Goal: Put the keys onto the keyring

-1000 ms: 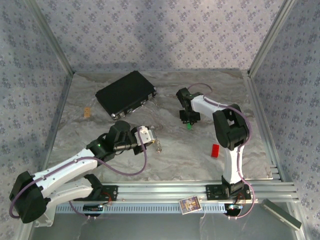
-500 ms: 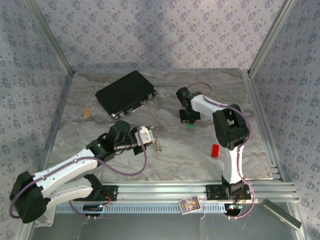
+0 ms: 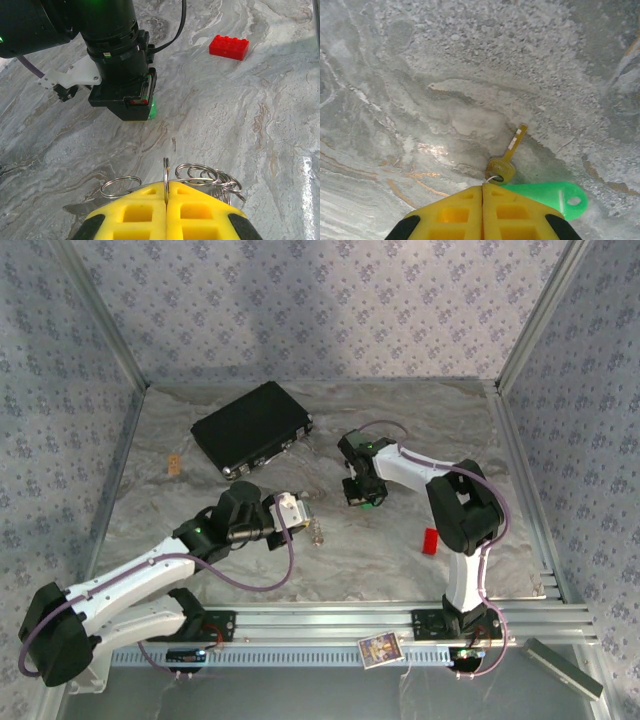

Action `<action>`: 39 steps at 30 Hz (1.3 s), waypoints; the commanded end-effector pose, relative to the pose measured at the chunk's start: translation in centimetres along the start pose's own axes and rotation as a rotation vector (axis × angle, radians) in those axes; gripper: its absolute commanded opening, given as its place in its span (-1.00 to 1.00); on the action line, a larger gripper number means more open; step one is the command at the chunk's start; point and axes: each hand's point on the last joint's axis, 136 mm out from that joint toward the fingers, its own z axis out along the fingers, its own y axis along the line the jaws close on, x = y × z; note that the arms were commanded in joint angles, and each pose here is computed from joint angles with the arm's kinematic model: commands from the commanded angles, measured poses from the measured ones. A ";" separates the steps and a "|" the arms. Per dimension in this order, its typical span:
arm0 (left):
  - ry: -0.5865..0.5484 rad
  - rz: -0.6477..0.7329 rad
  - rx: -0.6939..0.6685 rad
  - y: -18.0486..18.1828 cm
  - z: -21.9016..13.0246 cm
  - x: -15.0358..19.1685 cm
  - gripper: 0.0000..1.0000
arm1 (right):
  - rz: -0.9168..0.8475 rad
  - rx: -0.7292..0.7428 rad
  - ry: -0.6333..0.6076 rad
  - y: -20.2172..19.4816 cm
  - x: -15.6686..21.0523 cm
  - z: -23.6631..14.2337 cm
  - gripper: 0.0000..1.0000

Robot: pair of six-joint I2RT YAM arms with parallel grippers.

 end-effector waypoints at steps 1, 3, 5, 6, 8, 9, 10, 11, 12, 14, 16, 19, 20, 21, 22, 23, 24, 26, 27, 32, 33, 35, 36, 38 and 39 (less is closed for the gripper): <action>-0.054 0.025 0.018 0.0 -0.4 -2.2 -1.00 | -0.007 0.015 0.016 -0.6 0.4 -0.8 -0.83; -0.052 0.026 0.018 0.0 -0.4 -2.2 -1.00 | -0.011 0.005 0.014 -0.3 0.3 -0.9 -0.83; -0.051 0.026 0.018 0.0 -0.4 -2.1 -1.00 | -0.020 0.002 0.011 0.0 0.2 -1.2 -0.83; -0.050 0.026 0.017 0.0 -0.3 -2.1 -1.00 | -0.022 0.011 0.007 -0.1 0.2 -1.3 -0.83; -0.050 0.026 0.018 0.0 -0.3 -2.1 -1.00 | -0.024 0.029 0.002 -0.3 0.1 -1.6 -0.80; -0.050 0.025 0.017 0.0 -0.3 -2.1 -1.00 | -0.026 0.039 0.003 -0.4 0.1 -1.7 -0.74; -0.049 0.026 0.018 0.0 -0.2 -2.1 -1.00 | -0.034 0.051 0.005 -0.5 0.2 -1.7 -0.64; -0.049 0.025 0.017 0.0 -0.3 -2.1 -1.00 | -0.040 0.061 0.008 -0.5 0.3 -1.7 -0.53; -0.050 0.027 0.017 0.0 -0.3 -2.1 -1.00 | -0.049 0.073 0.010 -0.4 0.4 -1.7 -0.45; -0.050 0.027 0.017 0.0 -0.3 -2.1 -1.00 | -0.066 0.096 0.014 -0.4 0.5 -1.7 -0.38; -0.050 0.025 0.019 0.0 -0.2 -2.1 -1.00 | -0.075 0.117 0.022 -0.4 0.6 -1.5 -0.36; -0.051 0.025 0.019 0.0 -0.3 -2.1 -1.00 | -0.083 0.134 0.034 -0.5 0.6 -1.1 -0.36; -0.051 0.026 0.020 0.0 -0.3 -2.1 -1.00 | -0.083 0.134 0.035 -0.4 0.5 -1.0 -0.37; -0.051 0.025 0.020 -0.1 -0.3 -2.1 -1.00 | -0.087 0.134 0.034 -0.3 0.4 -1.0 -0.37; -0.050 0.026 0.017 0.0 -0.3 -2.1 -1.00 | -0.088 0.137 0.036 -0.3 0.4 -0.9 -0.38; -0.049 0.027 0.018 0.0 -0.3 -2.1 -1.00 | -0.092 0.139 0.037 -0.3 0.3 -0.9 -0.39; -0.048 0.027 0.019 -0.1 -0.3 -2.1 -1.00 | -0.093 0.146 0.040 -0.3 0.3 -0.9 -0.41; -0.048 0.026 0.019 -0.1 -0.3 -2.0 -1.00 | -0.095 0.154 0.046 -0.4 0.3 -0.8 -0.43; -0.050 0.026 0.019 -0.1 -0.3 -2.1 -1.00 | -0.096 0.152 0.051 -0.4 0.3 -0.7 -0.44; -0.050 0.027 0.020 -0.1 -0.3 -2.1 -1.00 | -0.110 0.134 0.056 0.1 0.2 -0.6 -0.40; -0.049 0.026 0.019 0.0 -0.3 -2.0 -1.00 | -0.114 0.134 0.060 0.2 0.2 -0.6 -0.39; -0.048 0.026 0.019 0.0 -0.3 -2.0 -1.00 | -0.112 0.136 0.068 0.1 0.3 -0.4 -0.38; -0.049 0.026 0.019 0.0 -0.3 -2.1 -1.00 | -0.111 0.137 0.069 0.2 0.3 -0.3 -0.38; -0.049 0.026 0.021 -0.1 -0.3 -2.0 -1.00 | -0.109 0.143 0.079 0.0 0.5 -0.1 -0.39; -0.049 0.027 0.020 -0.1 -0.3 -2.1 -1.00 | -0.108 0.145 0.082 0.0 0.5 -0.1 -0.40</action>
